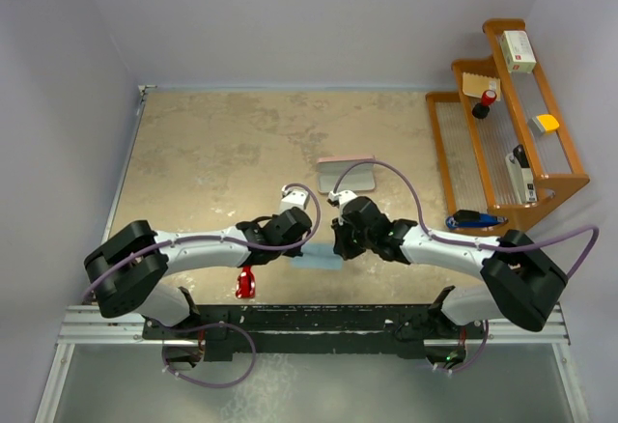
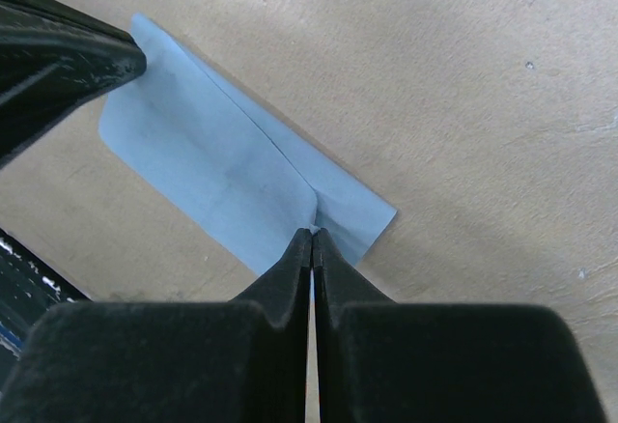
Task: Organize the sunglasses
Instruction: Fold the glasses cleaning cloth at the center of the board.
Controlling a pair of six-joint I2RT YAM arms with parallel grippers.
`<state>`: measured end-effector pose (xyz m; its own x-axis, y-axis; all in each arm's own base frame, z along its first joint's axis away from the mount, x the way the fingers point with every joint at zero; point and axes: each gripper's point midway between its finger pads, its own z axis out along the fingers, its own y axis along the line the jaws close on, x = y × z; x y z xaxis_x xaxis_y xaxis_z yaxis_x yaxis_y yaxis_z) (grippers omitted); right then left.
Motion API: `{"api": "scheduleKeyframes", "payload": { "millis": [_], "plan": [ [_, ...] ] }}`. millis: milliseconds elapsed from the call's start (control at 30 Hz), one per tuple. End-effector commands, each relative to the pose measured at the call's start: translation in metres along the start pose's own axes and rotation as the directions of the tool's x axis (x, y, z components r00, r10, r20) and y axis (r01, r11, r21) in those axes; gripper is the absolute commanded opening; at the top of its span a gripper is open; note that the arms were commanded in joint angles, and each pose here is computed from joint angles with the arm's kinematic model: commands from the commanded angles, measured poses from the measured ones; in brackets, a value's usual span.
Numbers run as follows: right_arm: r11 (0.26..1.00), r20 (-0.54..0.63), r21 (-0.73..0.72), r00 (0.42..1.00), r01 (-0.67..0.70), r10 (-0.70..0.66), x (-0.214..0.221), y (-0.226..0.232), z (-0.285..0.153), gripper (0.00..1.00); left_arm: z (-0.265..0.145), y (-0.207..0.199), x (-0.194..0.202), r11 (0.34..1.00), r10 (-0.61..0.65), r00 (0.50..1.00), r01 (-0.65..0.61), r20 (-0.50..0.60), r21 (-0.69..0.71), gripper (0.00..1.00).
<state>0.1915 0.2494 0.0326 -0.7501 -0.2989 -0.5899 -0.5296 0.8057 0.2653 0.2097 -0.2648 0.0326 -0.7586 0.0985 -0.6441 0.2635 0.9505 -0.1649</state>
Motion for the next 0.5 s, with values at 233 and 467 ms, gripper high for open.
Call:
{"api": "scheduleKeyframes", "payload": {
  "millis": [233, 467],
  "plan": [
    [0.999, 0.032, -0.034, 0.999, 0.001, 0.000, 0.000, 0.009, -0.005, 0.03, -0.010, 0.000, -0.010, 0.999, -0.045, 0.998, 0.044, 0.047, 0.001, 0.00],
    [0.997, 0.042, -0.077, 0.999, 0.008, -0.005, -0.001, 0.017, -0.007, 0.13, -0.009, 0.001, -0.008, 0.999, -0.051, 0.998, 0.051, 0.044, 0.002, 0.00]
  ]
}}
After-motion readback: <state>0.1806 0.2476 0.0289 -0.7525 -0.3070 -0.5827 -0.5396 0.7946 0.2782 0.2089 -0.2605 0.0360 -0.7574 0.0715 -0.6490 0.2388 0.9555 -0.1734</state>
